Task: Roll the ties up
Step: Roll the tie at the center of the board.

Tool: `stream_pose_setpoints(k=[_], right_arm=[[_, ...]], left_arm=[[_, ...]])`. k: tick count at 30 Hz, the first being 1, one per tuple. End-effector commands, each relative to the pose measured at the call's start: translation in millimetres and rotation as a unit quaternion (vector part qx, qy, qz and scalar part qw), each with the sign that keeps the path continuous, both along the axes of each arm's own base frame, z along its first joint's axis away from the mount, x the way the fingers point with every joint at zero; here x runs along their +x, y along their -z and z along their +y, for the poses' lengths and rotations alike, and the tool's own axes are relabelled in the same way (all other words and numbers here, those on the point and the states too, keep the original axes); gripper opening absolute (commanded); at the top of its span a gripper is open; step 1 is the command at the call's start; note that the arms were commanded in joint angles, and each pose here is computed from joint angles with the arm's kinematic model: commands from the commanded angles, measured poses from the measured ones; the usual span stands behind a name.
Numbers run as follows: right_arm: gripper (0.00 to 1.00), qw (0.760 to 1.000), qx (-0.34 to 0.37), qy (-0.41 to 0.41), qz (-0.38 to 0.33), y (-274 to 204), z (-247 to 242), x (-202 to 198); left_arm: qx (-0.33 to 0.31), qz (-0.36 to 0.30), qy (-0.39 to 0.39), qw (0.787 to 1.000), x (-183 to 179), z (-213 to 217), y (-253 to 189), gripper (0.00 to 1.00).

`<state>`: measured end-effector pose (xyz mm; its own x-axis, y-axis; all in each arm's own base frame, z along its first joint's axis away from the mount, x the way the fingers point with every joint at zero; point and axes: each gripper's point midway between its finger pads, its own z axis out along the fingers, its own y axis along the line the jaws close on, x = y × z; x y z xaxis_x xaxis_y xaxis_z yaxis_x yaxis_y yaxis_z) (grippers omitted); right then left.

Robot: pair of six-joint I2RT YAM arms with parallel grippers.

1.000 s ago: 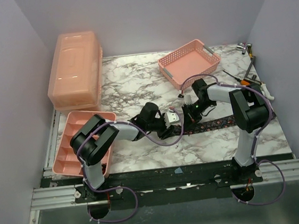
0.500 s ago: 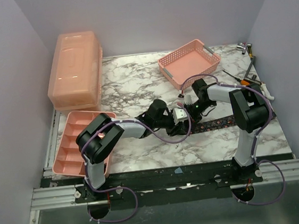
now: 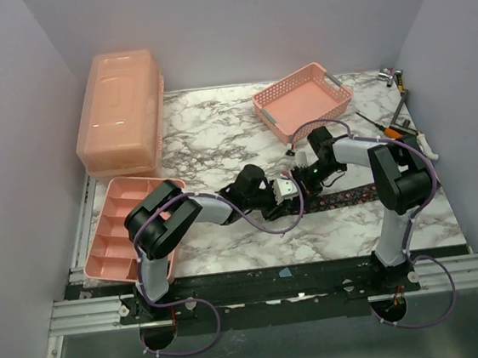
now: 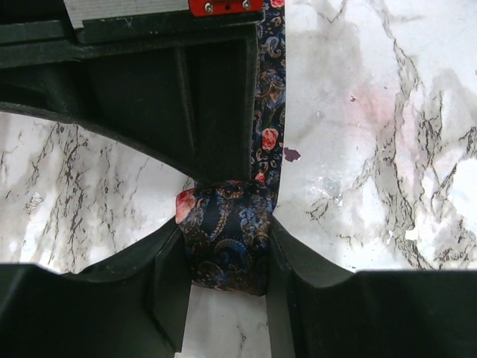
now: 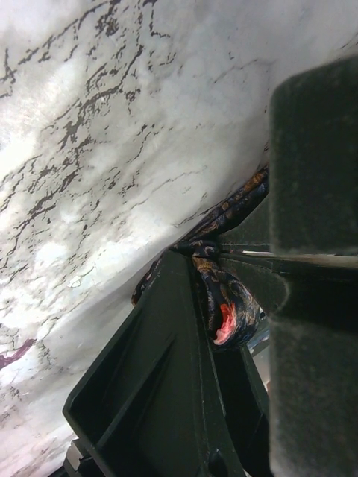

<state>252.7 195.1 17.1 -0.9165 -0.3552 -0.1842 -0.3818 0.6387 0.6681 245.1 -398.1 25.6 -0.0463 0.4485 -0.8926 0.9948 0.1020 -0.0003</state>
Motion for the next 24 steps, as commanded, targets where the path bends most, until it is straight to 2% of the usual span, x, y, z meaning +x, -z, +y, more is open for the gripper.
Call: stream_pose_setpoints(k=[1, 4, 10, 15, 19, 22, 24], right_arm=[[0.01, 0.999, 0.0, -0.002, -0.037, 6, 2, 9], [0.01, 0.999, -0.01, 0.004, -0.033, 12, 0, 9], [0.01, 0.999, -0.024, 0.006, -0.043, 15, -4, 12], [0.01, 0.999, -0.025, 0.006, -0.042, 16, -4, 13], [0.01, 0.999, -0.021, 0.007, -0.041, 15, -2, 13], [0.01, 0.999, -0.019, 0.007, -0.04, 13, -2, 13], [0.01, 0.999, -0.023, 0.006, -0.041, 15, -4, 12]], left_arm=[[0.037, 0.022, -0.009, 0.999, -5, 12, 21, 0.41], [-0.01, 0.034, 0.01, 0.999, -13, 3, -5, 0.48], [-0.061, 0.039, 0.013, 0.997, -10, -14, -37, 0.47], [-0.06, 0.046, 0.009, 0.997, -5, -22, -34, 0.42], [-0.035, 0.044, 0.007, 0.998, -5, -22, -16, 0.41], [-0.012, 0.046, -0.001, 0.999, -8, -13, 1, 0.45], [-0.019, 0.046, -0.006, 0.999, -9, -2, -1, 0.5]])
